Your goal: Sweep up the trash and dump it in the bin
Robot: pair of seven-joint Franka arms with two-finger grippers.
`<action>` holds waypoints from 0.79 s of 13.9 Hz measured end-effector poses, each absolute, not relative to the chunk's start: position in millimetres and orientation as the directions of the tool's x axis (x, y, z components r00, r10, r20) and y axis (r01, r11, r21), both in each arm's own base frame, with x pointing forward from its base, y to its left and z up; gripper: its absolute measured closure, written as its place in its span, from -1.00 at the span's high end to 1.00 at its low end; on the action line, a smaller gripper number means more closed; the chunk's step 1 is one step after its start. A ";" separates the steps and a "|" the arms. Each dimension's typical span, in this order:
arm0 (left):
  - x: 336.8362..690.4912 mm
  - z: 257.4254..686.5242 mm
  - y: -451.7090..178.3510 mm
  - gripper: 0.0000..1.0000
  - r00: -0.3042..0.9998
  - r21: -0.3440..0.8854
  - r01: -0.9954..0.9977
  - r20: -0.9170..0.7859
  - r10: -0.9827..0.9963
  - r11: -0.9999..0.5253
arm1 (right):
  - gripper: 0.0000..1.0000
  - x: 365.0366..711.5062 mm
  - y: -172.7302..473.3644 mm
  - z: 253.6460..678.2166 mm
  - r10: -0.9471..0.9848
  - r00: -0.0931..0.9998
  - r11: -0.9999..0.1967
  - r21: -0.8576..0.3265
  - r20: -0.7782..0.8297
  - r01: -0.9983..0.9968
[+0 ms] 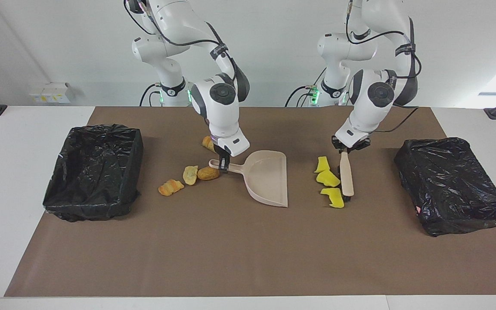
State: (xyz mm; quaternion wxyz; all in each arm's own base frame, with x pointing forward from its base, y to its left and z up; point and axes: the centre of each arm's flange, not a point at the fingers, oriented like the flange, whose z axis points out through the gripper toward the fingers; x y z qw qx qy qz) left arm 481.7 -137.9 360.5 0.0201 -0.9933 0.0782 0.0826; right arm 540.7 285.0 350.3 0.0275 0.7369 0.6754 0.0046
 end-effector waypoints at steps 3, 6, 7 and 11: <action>469.6 360.3 -177.4 -0.50 0.978 0.026 -0.118 -0.168 -0.121 -0.993 | -0.35 541.3 289.2 344.7 0.997 0.073 -0.071 0.054 -0.025 0.996; 448.8 362.5 -231.9 -0.50 0.983 0.052 -0.083 -0.159 -0.091 -0.995 | -0.35 540.3 298.4 337.9 0.999 0.049 -0.048 0.067 -0.014 0.997; 441.1 363.4 -247.3 -0.50 0.983 0.062 -0.079 -0.161 -0.088 -0.995 | -0.35 540.1 299.3 336.8 0.999 0.045 -0.044 0.068 -0.014 0.997; 431.8 374.2 -270.5 -0.50 0.985 0.076 -0.069 -0.156 -0.080 -0.995 | -0.35 540.6 299.2 336.7 0.999 0.029 -0.027 0.069 -0.014 0.997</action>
